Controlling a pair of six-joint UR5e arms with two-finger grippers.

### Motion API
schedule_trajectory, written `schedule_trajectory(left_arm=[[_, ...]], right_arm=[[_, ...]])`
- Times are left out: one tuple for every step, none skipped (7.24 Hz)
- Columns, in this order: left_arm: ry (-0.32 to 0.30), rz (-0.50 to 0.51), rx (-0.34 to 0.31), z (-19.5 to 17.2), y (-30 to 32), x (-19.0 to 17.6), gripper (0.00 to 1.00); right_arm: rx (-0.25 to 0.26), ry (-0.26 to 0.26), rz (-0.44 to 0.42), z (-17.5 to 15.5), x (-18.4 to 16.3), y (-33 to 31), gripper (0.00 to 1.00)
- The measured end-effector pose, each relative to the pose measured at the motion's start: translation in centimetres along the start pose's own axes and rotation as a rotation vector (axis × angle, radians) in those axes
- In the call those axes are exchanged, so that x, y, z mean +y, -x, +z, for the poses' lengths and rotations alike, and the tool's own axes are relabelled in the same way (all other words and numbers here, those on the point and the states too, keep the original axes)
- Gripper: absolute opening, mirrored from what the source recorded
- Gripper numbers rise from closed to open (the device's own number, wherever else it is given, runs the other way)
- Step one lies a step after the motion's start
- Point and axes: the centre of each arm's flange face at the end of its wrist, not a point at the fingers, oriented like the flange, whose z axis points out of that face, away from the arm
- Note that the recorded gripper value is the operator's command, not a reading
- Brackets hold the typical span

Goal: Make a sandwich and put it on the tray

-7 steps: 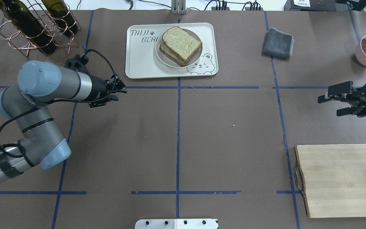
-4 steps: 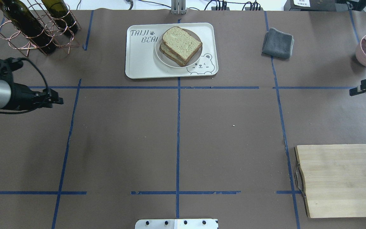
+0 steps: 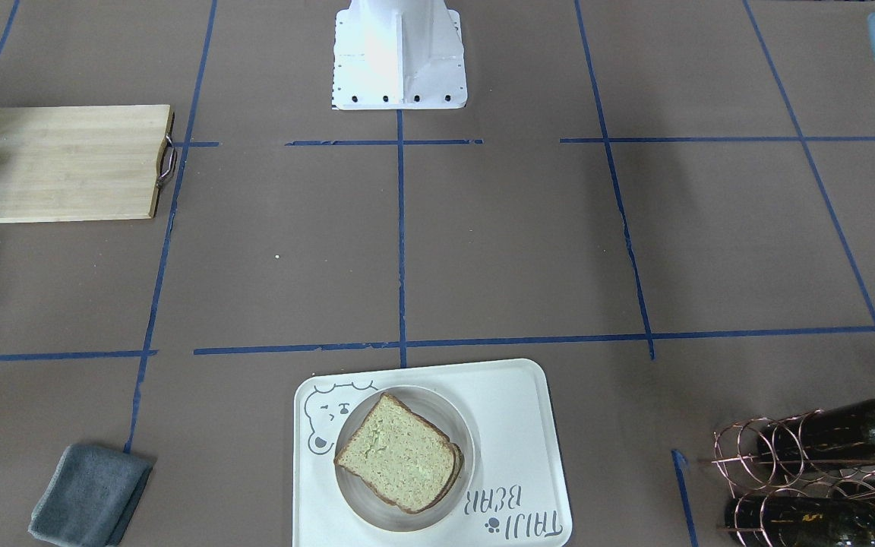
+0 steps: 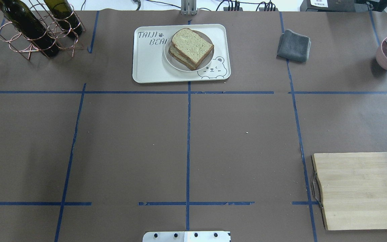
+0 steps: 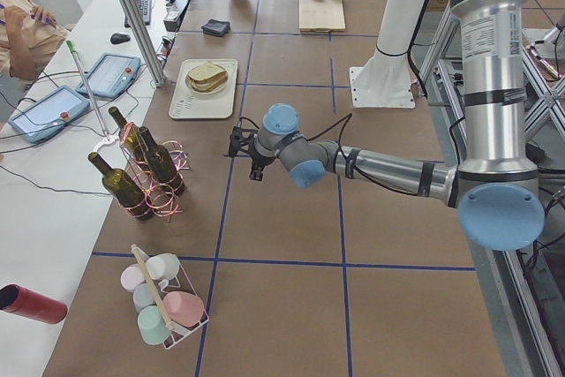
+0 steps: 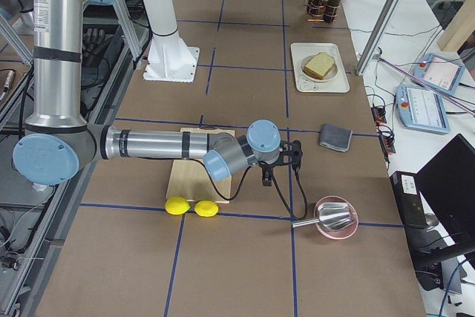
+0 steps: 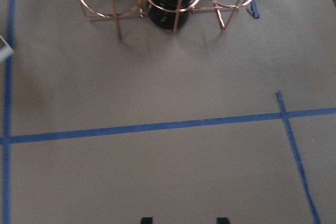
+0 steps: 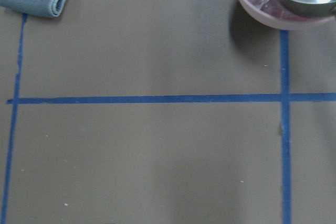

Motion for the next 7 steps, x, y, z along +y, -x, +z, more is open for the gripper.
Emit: schedule_trajectory(left_arm=[[0.037,0.047,-0.041,-1.6,3.4,0.6,0.51],[0.09,0.063,-0.059,-2.3,5.5,1.3,0.65],[0.152,0.055,-0.063,-2.8,6.4,1.6,1.0],[0.198,0.048,-0.061,-3.3,6.7,1.5,1.0],[0.223,0.04,-0.058,-3.5,6.8,1.6,1.0],[0.235,0.032,-0.056,-3.7,6.8,2.0,1.0],[0.246,0.02,-0.053,-3.7,6.9,3.0,1.0]], right_arm=[[0.041,0.028,-0.032,-1.3,-0.1,-2.4,1.0],[0.064,0.048,-0.053,-2.7,-0.3,-4.0,1.0],[0.078,0.06,-0.06,-3.9,-0.5,-5.0,1.0],[0.093,0.073,-0.063,-4.5,-0.6,-5.1,1.0],[0.114,0.091,-0.06,-4.7,-0.5,-4.8,1.0],[0.142,0.105,-0.053,-4.8,-0.5,-4.7,1.0],[0.166,0.119,-0.041,-4.9,-0.4,-4.5,1.0]])
